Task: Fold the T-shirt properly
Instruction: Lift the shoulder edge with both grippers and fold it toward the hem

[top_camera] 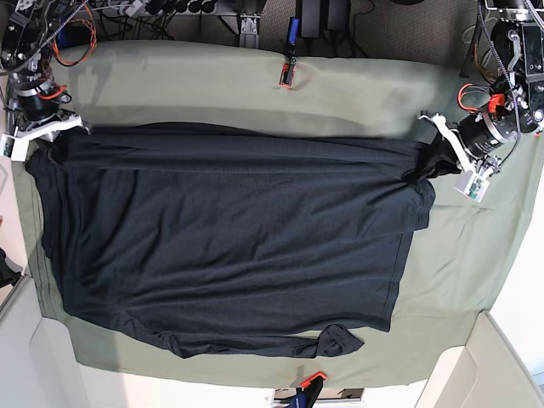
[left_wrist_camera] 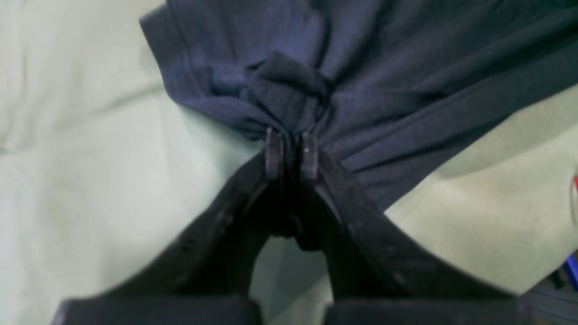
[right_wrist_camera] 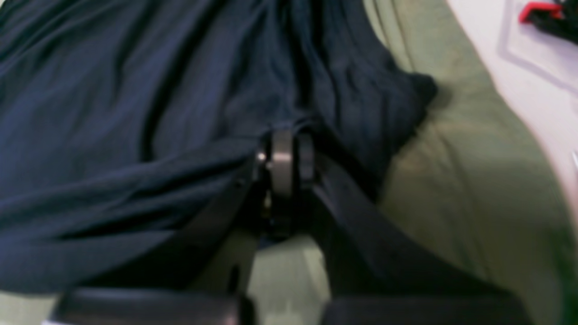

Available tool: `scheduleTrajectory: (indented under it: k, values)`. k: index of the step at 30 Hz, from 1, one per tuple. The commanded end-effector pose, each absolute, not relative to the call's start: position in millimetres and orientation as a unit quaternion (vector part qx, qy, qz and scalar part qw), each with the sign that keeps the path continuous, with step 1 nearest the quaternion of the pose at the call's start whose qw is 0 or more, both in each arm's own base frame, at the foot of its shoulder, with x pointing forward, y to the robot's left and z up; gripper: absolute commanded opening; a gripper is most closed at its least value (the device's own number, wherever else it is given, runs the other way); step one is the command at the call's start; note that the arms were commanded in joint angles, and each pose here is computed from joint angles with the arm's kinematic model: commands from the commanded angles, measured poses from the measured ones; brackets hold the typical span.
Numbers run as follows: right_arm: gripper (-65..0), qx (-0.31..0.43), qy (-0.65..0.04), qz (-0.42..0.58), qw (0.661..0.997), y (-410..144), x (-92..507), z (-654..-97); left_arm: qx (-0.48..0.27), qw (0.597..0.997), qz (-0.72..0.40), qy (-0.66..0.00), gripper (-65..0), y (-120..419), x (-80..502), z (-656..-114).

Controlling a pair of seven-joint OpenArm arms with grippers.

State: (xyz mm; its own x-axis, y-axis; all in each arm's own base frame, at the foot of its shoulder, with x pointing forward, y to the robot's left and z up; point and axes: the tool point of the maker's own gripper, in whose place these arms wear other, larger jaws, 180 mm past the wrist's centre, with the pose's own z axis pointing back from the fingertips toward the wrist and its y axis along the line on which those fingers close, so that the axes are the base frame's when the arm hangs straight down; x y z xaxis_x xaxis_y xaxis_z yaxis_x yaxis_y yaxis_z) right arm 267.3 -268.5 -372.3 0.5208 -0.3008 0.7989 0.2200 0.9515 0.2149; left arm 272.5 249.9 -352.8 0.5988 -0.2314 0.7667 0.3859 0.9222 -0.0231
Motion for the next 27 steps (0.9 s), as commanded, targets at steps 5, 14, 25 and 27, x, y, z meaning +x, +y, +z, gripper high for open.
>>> scheduleTrajectory:
  k: [5,14,25,27]
  values:
    - [-65.0,0.050,-0.475,-0.169,0.862,-279.8,302.2,-369.5,-0.074,0.873,-0.195,-0.442,-65.0,260.4,301.5,-329.8]
    - [-65.0,0.058,-0.489,-0.171,0.854,-281.9,343.3,-362.2,-0.080,0.882,-0.189,-0.425,-65.0,269.9,353.8,-344.2]
    - [-53.3,0.087,-0.479,-0.144,0.862,-269.6,371.4,-373.1,-0.098,0.892,-0.155,-0.413,-24.9,277.3,394.2,-373.2]
    - [-33.3,0.103,-0.484,-0.150,0.856,-266.3,372.9,-370.3,-0.112,0.898,-0.143,-0.400,-23.6,275.3,395.6,-370.0]
